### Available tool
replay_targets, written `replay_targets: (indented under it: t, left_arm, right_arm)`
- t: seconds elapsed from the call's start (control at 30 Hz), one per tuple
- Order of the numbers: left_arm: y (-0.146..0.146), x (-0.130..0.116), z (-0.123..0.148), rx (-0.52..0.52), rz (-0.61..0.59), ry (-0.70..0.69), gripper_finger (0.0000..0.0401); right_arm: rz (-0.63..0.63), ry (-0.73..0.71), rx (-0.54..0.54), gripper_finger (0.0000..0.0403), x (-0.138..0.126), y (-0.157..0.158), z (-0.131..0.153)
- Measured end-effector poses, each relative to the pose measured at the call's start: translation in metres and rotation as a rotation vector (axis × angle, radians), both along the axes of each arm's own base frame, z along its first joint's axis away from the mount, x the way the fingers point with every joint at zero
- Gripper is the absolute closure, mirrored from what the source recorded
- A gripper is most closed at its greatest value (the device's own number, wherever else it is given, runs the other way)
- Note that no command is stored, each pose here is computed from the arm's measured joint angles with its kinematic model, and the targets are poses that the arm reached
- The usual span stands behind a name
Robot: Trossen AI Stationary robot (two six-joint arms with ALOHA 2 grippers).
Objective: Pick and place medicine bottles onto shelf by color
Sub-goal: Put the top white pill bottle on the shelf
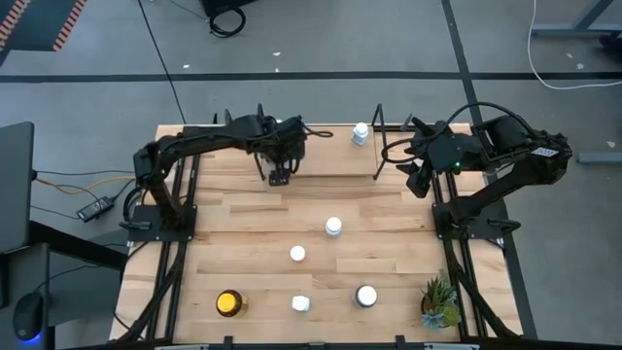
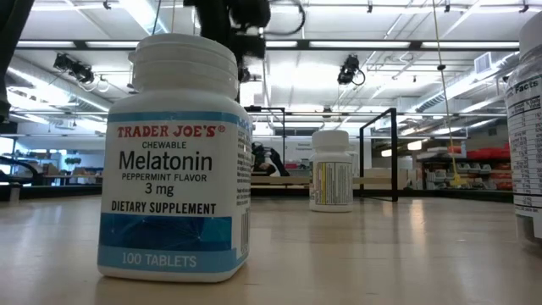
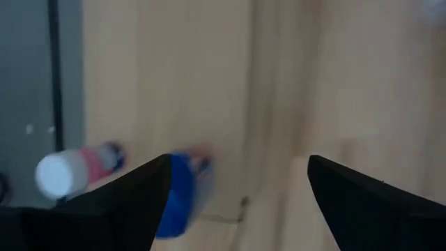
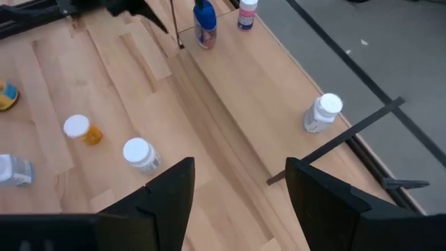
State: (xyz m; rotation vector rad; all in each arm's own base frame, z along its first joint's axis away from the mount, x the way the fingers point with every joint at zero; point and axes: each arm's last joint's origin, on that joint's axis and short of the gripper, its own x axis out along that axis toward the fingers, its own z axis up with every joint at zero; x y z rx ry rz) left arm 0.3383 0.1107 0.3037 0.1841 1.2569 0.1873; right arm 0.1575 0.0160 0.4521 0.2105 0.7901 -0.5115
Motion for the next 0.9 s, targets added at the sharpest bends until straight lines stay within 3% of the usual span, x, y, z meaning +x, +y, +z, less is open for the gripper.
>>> replay_targets:
  t: [0.2,0.4,0.53,0.9]
  left_arm:
    - [-0.051,0.019,0.016,-0.144,-0.044,-0.146,0.0058]
    - [-0.103,0.039,0.013,-0.190,-0.118,-0.244,0.0058]
    - [-0.131,0.056,0.011,-0.186,-0.143,-0.356,0.0061]
    - [-0.167,0.092,-0.045,-0.198,-0.115,-0.334,0.0064]
  right_arm:
    - [0.004,0.024,0.066,0.0172,-0.002,0.001,-0.002]
    - [0.072,0.061,0.157,0.0172,-0.004,0.008,-0.004]
    - [0.130,0.077,0.159,0.0172,-0.007,0.016,-0.005]
    - [0.230,0.091,0.174,0.0172,-0.013,0.035,-0.005]
